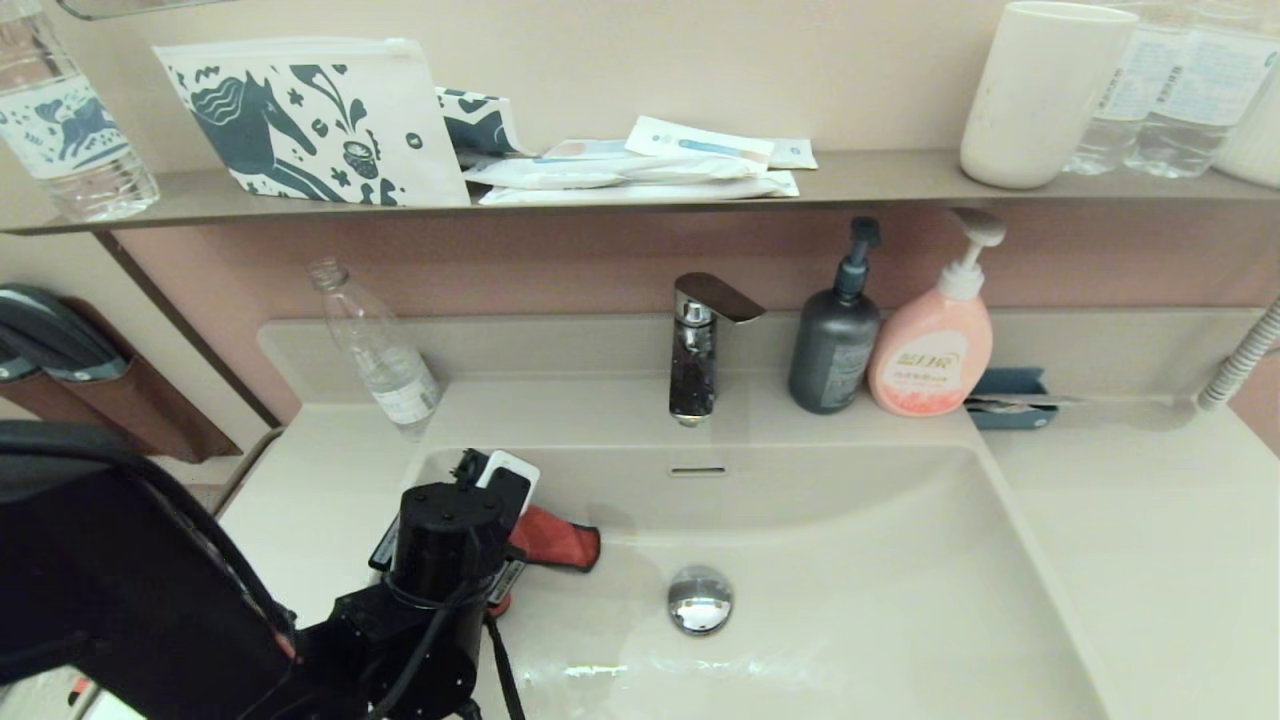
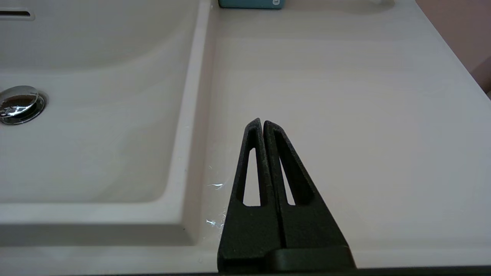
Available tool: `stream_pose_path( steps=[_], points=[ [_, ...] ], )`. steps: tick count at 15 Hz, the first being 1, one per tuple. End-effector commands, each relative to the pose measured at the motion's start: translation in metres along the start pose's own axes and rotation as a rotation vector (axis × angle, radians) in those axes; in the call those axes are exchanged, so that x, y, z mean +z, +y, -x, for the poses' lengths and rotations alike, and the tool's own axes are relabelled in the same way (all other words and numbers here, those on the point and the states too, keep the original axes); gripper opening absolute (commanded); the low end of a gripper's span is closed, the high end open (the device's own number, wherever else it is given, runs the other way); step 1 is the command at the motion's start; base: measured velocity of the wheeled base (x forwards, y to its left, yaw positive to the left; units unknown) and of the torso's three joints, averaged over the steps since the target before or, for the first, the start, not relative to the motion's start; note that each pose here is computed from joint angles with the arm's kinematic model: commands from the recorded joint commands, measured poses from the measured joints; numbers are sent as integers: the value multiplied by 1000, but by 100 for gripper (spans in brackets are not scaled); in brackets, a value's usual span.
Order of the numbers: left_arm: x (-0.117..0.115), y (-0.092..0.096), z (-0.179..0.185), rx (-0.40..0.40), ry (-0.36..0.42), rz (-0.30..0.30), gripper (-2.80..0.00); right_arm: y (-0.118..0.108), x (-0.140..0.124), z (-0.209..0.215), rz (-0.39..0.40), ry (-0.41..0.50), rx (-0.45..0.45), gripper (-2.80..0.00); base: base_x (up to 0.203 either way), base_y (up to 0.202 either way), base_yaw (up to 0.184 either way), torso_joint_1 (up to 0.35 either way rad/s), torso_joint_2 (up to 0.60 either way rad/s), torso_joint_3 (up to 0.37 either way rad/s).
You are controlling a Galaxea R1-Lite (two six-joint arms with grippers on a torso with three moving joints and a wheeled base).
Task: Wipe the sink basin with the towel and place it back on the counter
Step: Wipe the sink
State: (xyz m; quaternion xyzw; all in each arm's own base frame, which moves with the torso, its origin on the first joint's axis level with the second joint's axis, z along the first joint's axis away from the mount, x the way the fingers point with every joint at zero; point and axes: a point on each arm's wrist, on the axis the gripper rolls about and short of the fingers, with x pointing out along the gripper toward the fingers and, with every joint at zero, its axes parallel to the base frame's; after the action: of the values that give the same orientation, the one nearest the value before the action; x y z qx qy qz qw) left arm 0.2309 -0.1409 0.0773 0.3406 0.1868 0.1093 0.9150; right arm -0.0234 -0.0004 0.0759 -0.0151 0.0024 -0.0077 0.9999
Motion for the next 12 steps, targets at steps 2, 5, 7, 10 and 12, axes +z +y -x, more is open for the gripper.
stream_pose_path(
  steps=[2,5,7,10,12],
  points=[
    [8,17,8,2,23,-24,-280,0,0,0,0,2,0,-280,0,0,0,0,0,0],
    [8,12,4,-5,41,-46,-280,0,0,0,0,2,0,-280,0,0,0,0,0,0],
    [9,8,-1,-2,50,-54,-280,0,0,0,0,2,0,-280,0,0,0,0,0,0],
    [2,3,-4,-27,80,-90,-280,0,0,0,0,2,0,-280,0,0,0,0,0,0],
    [-4,5,-7,-54,92,-93,-280,0,0,0,0,2,0,-280,0,0,0,0,0,0]
  ],
)
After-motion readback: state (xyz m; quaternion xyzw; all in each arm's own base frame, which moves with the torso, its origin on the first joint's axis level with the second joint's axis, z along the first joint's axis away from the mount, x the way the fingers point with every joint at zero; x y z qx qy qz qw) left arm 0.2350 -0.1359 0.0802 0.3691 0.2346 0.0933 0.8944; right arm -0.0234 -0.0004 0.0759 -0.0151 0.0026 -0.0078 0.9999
